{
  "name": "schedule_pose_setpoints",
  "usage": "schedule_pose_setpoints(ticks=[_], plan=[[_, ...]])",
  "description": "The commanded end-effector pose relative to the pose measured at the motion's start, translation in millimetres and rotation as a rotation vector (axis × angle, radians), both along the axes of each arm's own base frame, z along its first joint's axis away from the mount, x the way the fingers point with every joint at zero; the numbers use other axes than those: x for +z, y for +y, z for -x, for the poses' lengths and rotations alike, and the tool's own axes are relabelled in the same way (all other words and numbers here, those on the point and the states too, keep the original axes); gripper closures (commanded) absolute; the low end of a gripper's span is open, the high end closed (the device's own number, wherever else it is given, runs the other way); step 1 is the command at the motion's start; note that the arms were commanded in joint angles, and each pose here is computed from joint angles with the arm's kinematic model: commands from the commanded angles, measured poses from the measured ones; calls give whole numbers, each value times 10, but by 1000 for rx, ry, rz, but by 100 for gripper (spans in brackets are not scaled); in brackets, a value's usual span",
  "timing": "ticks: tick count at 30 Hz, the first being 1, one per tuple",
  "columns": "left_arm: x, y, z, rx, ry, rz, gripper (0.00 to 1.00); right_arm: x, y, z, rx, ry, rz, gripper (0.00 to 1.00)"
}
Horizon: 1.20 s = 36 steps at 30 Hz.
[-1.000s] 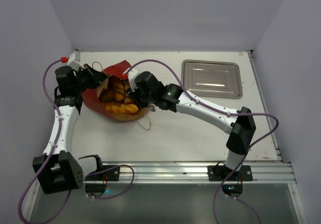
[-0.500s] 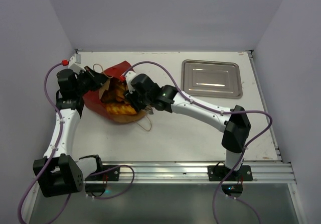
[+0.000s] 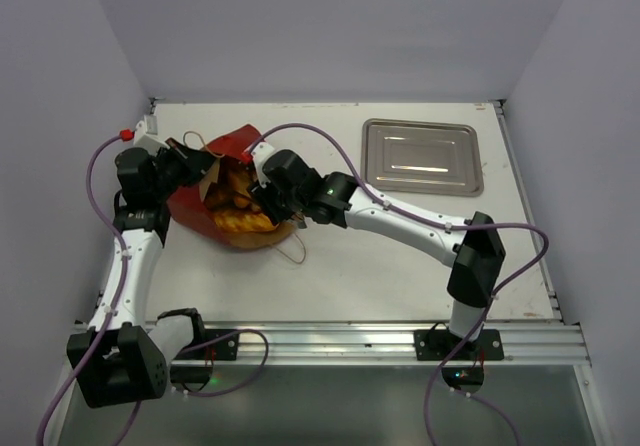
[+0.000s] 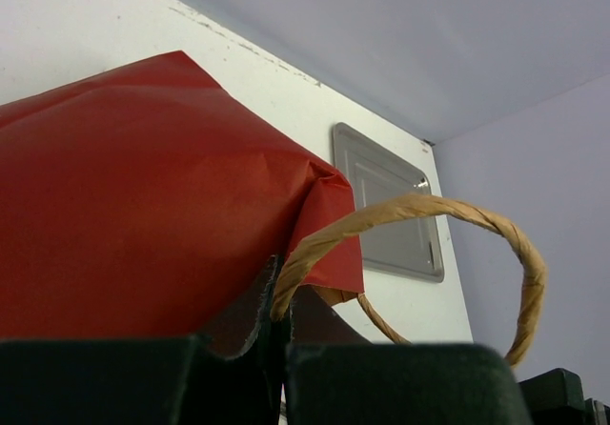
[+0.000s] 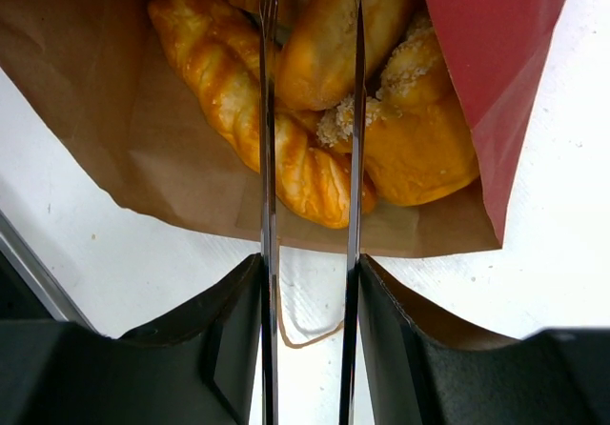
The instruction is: Take the fake bread out of the paper bag
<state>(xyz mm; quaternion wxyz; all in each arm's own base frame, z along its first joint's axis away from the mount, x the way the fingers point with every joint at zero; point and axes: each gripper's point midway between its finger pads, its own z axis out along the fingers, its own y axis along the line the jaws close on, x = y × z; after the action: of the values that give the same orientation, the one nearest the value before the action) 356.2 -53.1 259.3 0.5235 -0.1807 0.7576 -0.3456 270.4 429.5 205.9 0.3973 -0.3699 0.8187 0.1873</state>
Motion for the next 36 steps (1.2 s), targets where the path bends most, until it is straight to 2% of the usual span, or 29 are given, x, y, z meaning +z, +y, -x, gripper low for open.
schedule_pose_setpoints(ticks=[1, 6, 13, 29, 36], plan=[[234, -11, 10, 27, -75, 35, 100, 470, -43, 9, -18, -81, -93, 54], [208, -19, 29, 44, -72, 58, 100, 572, -70, 85, 6, -109, -94, 54], [202, -73, 24, 50, -78, 85, 100, 348, -80, 168, 11, -67, -54, 54], [179, -129, 44, 40, -80, 90, 100, 240, -93, -35, -71, -121, -2, 53], [182, -135, 52, 37, -82, 91, 100, -28, -4, 39, -39, -50, 20, 53]])
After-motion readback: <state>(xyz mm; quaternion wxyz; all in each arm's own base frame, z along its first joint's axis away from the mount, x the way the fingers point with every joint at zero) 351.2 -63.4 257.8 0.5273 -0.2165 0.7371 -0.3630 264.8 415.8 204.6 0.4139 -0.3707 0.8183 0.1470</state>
